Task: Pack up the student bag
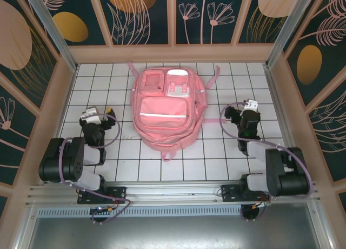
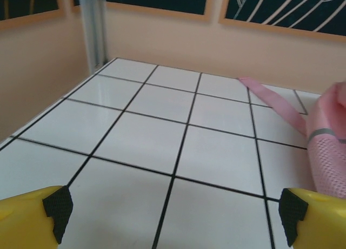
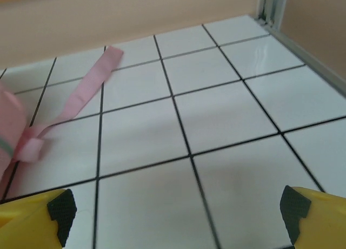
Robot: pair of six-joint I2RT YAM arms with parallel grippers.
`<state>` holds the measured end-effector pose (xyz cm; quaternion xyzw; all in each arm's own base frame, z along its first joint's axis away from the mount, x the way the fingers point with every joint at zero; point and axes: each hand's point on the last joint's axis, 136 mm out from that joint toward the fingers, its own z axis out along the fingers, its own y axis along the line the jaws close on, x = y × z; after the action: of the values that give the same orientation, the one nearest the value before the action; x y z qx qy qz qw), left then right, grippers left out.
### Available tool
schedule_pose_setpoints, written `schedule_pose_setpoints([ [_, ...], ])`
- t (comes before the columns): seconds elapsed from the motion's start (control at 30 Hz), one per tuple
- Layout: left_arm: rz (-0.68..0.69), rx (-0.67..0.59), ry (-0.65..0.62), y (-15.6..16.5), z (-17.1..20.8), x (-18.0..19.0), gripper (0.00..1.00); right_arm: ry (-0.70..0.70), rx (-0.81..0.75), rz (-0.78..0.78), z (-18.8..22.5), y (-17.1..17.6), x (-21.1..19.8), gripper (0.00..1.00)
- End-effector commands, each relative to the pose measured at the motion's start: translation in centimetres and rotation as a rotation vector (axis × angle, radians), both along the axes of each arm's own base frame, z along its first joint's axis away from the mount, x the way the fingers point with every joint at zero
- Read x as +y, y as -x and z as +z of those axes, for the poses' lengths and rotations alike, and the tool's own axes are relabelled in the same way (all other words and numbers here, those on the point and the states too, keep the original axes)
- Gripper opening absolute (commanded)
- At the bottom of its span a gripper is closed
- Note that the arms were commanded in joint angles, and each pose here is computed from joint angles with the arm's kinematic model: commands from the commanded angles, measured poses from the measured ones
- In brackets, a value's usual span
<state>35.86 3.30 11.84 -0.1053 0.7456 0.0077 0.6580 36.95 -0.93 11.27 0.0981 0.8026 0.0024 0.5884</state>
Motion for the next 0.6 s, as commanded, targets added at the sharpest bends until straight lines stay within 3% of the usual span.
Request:
schedule_pose_setpoints([
  [0.0, -0.093, -0.055, -0.038, -1.4, 1.9, -1.4, 0.99, 0.003, -0.170, 0.093, 2.3, -0.6, -0.5, 0.99],
  [0.1, -0.105, -0.039, -0.041, -1.8, 1.7, -1.6, 0.99, -0.009, -0.229, 0.132, 1.7, 0.0, -0.3, 0.99],
  [0.2, -0.103, -0.035, -0.043, -1.9, 1.7, -1.5, 0.99, 0.008, -0.169, 0.176, 0.9, -0.6, 0.6, 0.99],
  [0.57, -0.095, -0.038, -0.051, -1.8, 1.8, -1.6, 0.99, 0.022, -0.163, 0.128, 0.8, -0.8, 0.2, 0.99],
])
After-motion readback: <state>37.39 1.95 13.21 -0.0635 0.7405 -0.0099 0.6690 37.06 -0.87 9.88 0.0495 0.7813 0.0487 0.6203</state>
